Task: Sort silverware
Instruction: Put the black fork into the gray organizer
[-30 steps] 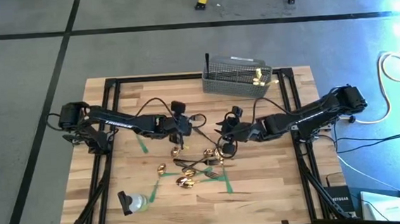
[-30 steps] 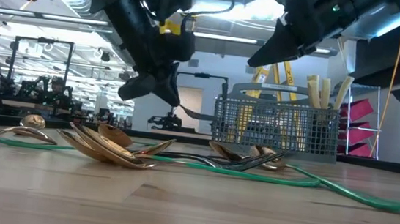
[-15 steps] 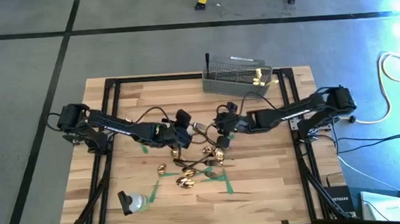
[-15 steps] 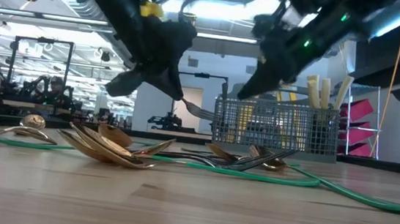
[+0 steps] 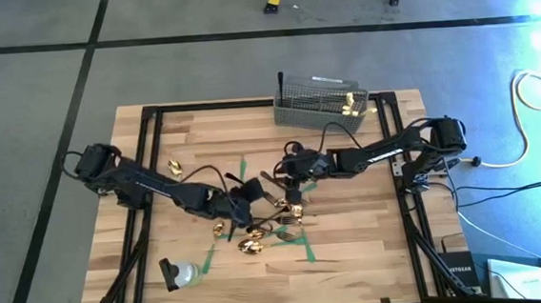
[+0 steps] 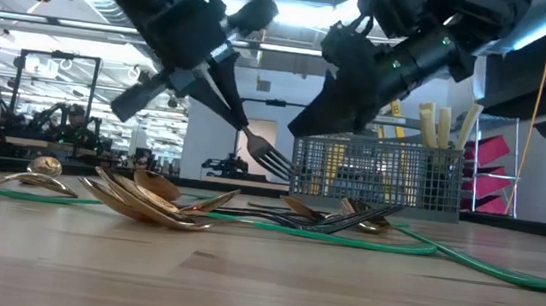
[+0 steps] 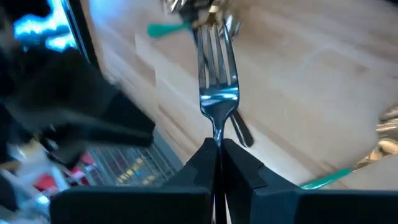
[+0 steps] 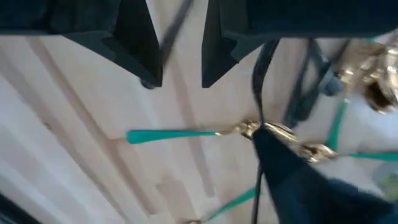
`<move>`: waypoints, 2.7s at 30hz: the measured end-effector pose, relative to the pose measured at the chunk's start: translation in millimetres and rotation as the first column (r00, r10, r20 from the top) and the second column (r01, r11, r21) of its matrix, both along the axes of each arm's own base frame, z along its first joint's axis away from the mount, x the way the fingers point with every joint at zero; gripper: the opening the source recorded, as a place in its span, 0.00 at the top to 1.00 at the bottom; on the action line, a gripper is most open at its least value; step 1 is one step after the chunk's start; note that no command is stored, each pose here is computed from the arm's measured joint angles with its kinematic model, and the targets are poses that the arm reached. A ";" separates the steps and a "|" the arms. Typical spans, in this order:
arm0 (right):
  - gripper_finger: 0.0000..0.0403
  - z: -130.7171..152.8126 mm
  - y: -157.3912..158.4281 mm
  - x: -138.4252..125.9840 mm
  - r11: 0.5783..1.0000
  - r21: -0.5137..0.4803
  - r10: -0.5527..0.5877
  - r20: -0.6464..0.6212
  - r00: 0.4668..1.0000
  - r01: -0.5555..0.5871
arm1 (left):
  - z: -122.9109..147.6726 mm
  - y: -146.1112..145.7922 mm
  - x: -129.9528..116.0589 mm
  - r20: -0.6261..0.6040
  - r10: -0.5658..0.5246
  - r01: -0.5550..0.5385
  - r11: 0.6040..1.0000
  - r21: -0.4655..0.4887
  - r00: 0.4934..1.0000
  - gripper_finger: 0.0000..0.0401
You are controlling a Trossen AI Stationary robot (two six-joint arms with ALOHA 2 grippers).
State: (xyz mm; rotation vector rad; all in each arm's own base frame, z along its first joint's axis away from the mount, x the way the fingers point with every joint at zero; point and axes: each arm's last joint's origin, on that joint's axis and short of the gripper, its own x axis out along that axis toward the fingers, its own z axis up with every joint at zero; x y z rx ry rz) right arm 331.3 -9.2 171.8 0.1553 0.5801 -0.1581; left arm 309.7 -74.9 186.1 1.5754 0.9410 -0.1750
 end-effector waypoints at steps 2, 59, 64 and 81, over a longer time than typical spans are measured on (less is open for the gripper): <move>0.77 0.2 -0.6 0.1 0.999 0.034 -0.016 0.006 1.000 0.016 | 0.4 -4.1 -1.3 -0.027 -0.038 0.039 0.997 0.062 0.999 1.00; 0.42 41.6 0.7 17.2 0.985 0.065 0.115 0.434 0.894 -0.158 | 13.7 -10.7 11.0 -0.152 -0.290 0.327 0.856 0.401 0.945 1.00; 0.44 47.7 1.3 25.4 0.983 0.053 0.138 0.438 0.888 -0.178 | 13.9 -10.8 11.1 -0.150 -0.291 0.327 0.856 0.401 0.945 1.00; 0.48 30.1 3.3 62.5 0.972 0.032 0.203 0.376 0.904 -0.232 | 14.9 -13.7 11.1 -0.139 -0.302 0.332 0.851 0.408 0.943 1.00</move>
